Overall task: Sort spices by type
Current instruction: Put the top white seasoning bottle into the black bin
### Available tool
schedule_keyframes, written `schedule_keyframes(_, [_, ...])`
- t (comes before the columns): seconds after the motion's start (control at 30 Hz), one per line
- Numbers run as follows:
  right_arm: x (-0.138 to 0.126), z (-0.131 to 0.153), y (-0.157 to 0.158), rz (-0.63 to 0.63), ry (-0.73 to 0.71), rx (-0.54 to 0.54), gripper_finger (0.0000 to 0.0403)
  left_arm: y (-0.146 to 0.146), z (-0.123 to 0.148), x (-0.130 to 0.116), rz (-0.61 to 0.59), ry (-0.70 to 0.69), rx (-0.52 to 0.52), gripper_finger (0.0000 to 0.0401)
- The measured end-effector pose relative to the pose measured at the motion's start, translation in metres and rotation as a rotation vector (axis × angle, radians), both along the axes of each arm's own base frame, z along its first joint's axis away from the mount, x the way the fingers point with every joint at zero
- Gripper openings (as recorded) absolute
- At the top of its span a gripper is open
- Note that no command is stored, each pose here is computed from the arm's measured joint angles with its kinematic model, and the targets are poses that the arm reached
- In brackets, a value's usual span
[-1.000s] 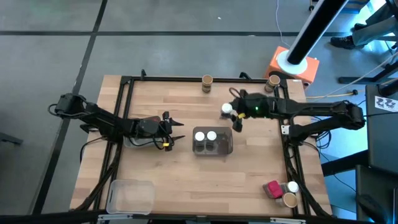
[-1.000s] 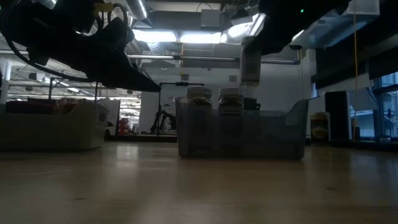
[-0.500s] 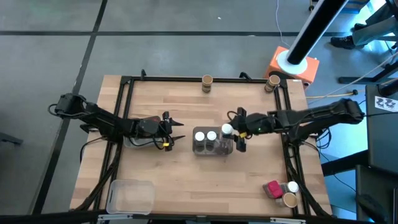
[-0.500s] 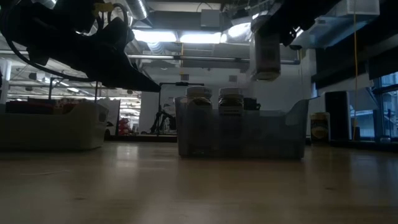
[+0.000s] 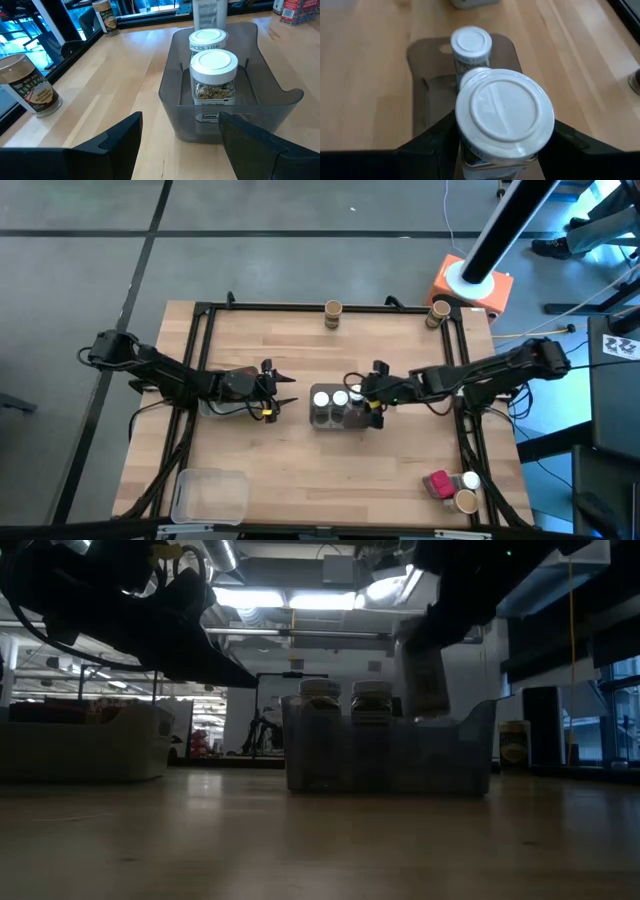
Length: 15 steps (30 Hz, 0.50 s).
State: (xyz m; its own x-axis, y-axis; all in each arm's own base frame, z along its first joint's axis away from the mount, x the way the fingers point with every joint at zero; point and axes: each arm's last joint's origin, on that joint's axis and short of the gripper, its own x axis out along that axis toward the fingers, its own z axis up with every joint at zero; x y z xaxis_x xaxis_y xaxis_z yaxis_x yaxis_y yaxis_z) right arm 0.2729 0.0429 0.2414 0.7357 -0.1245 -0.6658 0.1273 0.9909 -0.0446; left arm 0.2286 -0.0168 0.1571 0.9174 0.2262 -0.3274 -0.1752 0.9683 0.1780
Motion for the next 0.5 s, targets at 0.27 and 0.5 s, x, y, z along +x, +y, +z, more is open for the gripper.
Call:
schedule_keyframes(0.27, [0.008,-0.016,0.001,-0.011,0.06,-0.023,0.0212,0.0,0.0,0.0,0.0,0.002,0.0,0.0249])
schedule_keyframes(0.5, [0.009,-0.018,0.001,-0.011,0.063,-0.029,0.0212,0.0,-0.001,0.0,0.0,0.009,0.001,0.0249])
